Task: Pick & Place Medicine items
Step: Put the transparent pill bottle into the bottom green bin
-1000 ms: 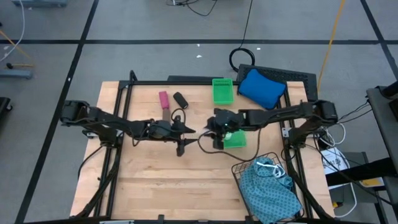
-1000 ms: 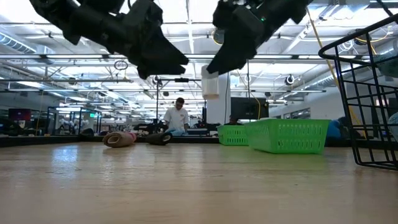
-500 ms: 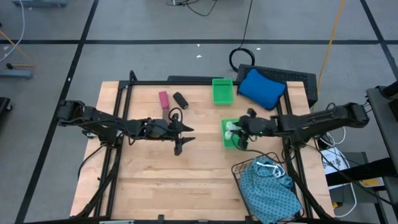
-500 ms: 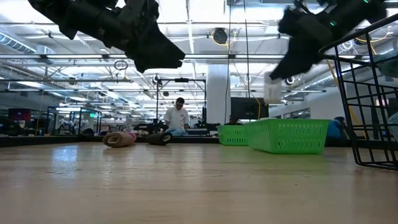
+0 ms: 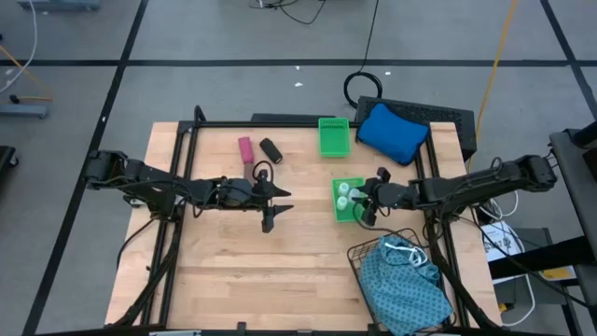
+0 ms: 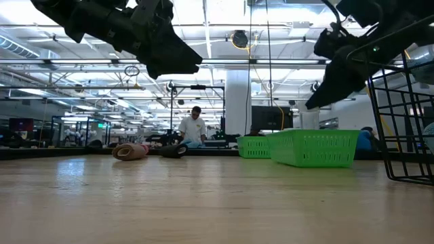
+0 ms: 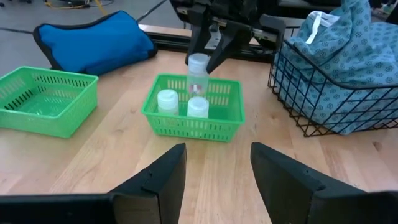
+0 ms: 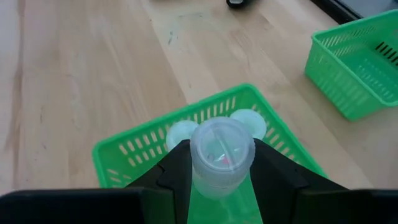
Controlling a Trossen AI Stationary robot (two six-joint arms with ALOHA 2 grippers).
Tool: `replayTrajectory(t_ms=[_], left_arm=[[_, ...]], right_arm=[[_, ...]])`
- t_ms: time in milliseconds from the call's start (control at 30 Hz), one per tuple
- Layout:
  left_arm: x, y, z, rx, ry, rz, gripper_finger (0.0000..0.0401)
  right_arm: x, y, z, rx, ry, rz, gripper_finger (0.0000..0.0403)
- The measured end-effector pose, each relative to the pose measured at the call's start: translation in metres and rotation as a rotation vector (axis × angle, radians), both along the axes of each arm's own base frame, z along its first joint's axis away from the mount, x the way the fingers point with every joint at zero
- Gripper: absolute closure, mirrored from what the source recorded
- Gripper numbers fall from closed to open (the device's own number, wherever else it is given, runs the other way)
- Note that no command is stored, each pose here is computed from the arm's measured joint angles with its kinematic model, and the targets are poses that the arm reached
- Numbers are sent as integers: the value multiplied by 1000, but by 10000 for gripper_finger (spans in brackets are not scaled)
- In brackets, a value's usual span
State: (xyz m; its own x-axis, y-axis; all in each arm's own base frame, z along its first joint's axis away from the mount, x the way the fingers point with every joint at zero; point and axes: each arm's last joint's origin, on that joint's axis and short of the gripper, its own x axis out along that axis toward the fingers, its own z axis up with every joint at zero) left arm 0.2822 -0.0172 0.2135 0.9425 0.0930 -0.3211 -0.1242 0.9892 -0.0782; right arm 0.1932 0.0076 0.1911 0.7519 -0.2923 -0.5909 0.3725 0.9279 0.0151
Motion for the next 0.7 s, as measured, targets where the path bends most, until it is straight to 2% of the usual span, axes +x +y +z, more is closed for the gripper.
replayTrajectory(t_ms=[700], left_arm=[[0, 0, -1, 2, 7, 1, 215]], right_arm=[[21, 2, -31, 10, 107, -20, 283]])
